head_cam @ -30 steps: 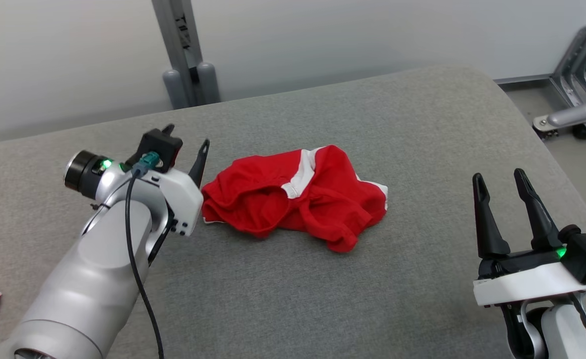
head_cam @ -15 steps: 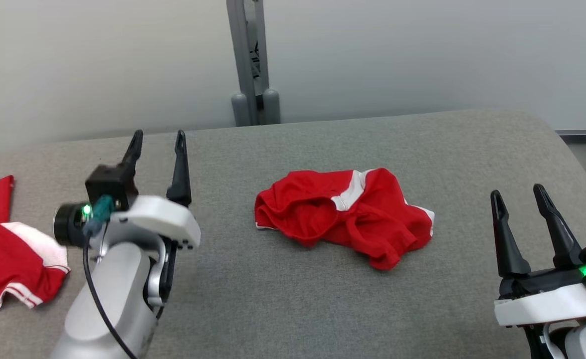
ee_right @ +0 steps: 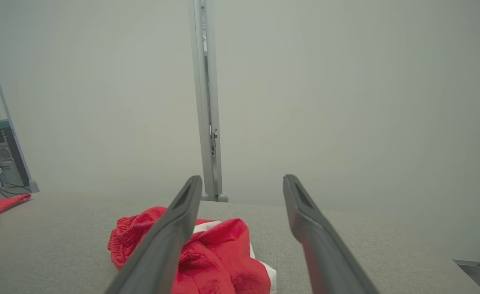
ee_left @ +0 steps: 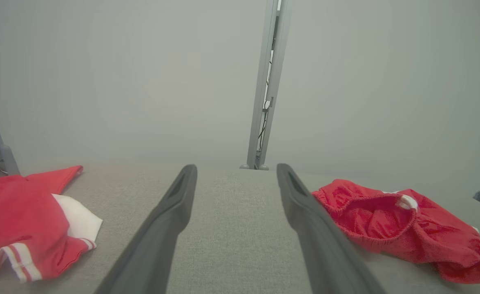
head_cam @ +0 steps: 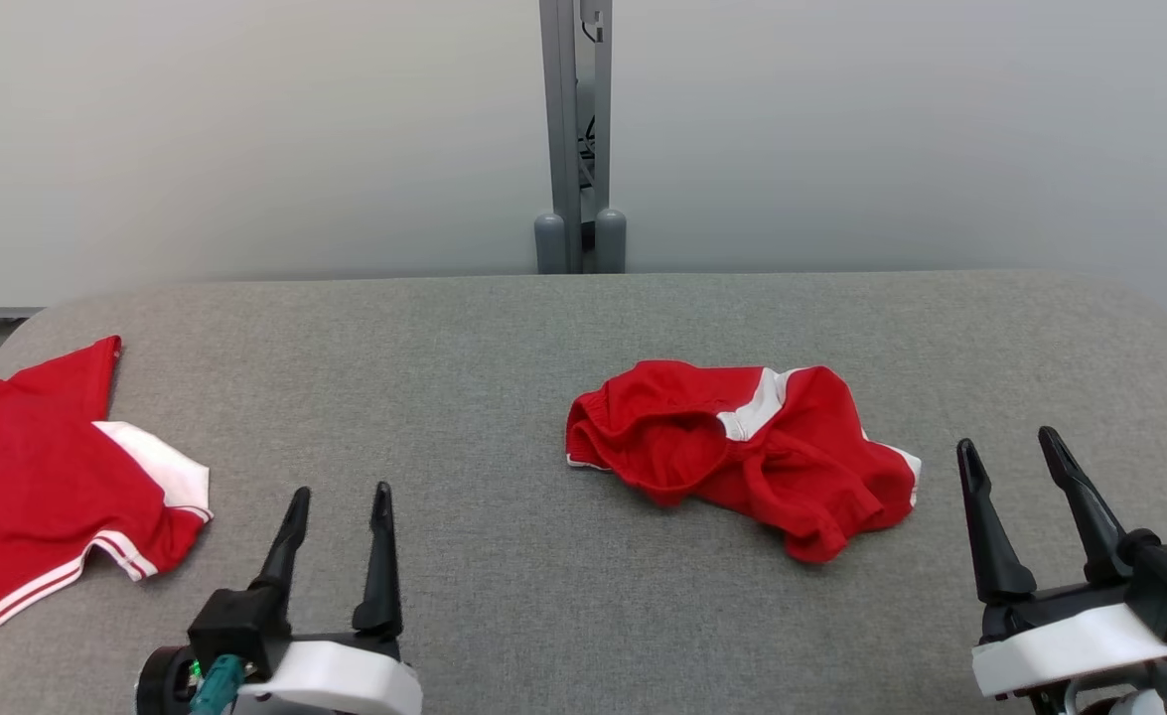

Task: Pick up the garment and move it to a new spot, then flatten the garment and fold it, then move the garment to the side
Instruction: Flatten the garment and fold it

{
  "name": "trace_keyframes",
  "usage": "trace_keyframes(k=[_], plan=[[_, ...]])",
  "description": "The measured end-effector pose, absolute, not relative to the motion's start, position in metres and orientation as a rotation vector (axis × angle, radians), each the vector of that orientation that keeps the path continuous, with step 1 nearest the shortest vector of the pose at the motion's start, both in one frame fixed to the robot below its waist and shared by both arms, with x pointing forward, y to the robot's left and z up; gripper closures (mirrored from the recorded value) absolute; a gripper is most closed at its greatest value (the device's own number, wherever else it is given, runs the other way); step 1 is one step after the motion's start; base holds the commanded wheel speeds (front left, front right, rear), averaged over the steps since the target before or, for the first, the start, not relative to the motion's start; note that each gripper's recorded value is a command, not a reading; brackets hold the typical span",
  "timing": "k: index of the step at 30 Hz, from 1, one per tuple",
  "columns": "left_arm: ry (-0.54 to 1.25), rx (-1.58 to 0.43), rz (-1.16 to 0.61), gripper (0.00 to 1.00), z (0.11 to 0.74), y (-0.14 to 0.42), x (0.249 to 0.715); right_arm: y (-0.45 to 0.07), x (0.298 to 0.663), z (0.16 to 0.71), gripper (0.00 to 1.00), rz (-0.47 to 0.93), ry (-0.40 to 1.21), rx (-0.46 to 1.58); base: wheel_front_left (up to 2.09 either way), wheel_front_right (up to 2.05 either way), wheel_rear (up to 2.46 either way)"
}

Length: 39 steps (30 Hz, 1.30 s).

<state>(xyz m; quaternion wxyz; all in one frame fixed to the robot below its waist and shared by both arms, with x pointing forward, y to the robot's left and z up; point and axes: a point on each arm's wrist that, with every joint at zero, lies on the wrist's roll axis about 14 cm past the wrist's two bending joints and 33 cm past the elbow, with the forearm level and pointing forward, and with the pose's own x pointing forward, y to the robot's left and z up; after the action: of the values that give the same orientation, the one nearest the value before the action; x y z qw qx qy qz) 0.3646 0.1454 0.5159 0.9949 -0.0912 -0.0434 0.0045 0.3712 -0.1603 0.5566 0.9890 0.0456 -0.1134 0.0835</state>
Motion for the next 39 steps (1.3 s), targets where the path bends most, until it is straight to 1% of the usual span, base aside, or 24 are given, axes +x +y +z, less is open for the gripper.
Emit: trace_keyframes(k=[3,7,11,14,16,20,24,29,38,39], plan=[[-0.094,-0.194,0.064,0.00,0.515,0.163,0.353,-0.160,0.371,0.551,0.00,0.171,-0.211,0.087,0.00,0.00,0.00],[-0.113,-0.197,0.039,0.00,0.520,0.160,0.347,-0.150,0.377,0.553,0.00,0.207,-0.214,0.072,0.00,0.00,0.00],[-0.118,-0.206,0.035,0.00,0.521,0.160,0.345,-0.126,0.386,0.564,0.00,0.281,-0.241,0.064,0.00,0.00,0.00],[-0.109,-0.213,0.027,0.00,0.519,0.157,0.344,-0.106,0.396,0.560,0.00,0.339,-0.223,0.048,0.00,0.00,0.00],[-0.102,-0.218,0.023,0.00,0.517,0.155,0.343,-0.092,0.402,0.546,0.00,0.383,-0.177,0.023,0.00,0.00,0.00],[-0.084,-0.225,0.024,0.00,0.511,0.155,0.339,-0.078,0.419,0.513,0.00,0.419,-0.059,-0.039,0.00,0.00,0.00],[-0.077,-0.262,0.070,0.00,0.509,0.166,0.334,-0.063,0.434,0.494,0.00,0.449,0.013,-0.068,0.00,0.00,0.00],[-0.072,-0.265,0.108,0.00,0.506,0.175,0.329,-0.048,0.448,0.459,0.00,0.482,0.145,-0.098,0.00,0.00,0.00],[-0.049,-0.294,0.150,0.00,0.500,0.182,0.327,-0.044,0.465,0.429,0.00,0.481,0.258,-0.101,0.00,0.00,0.00],[-0.047,-0.294,0.151,0.00,0.500,0.182,0.327,-0.042,0.465,0.427,0.04,0.483,0.268,-0.101,0.00,0.00,0.00]])
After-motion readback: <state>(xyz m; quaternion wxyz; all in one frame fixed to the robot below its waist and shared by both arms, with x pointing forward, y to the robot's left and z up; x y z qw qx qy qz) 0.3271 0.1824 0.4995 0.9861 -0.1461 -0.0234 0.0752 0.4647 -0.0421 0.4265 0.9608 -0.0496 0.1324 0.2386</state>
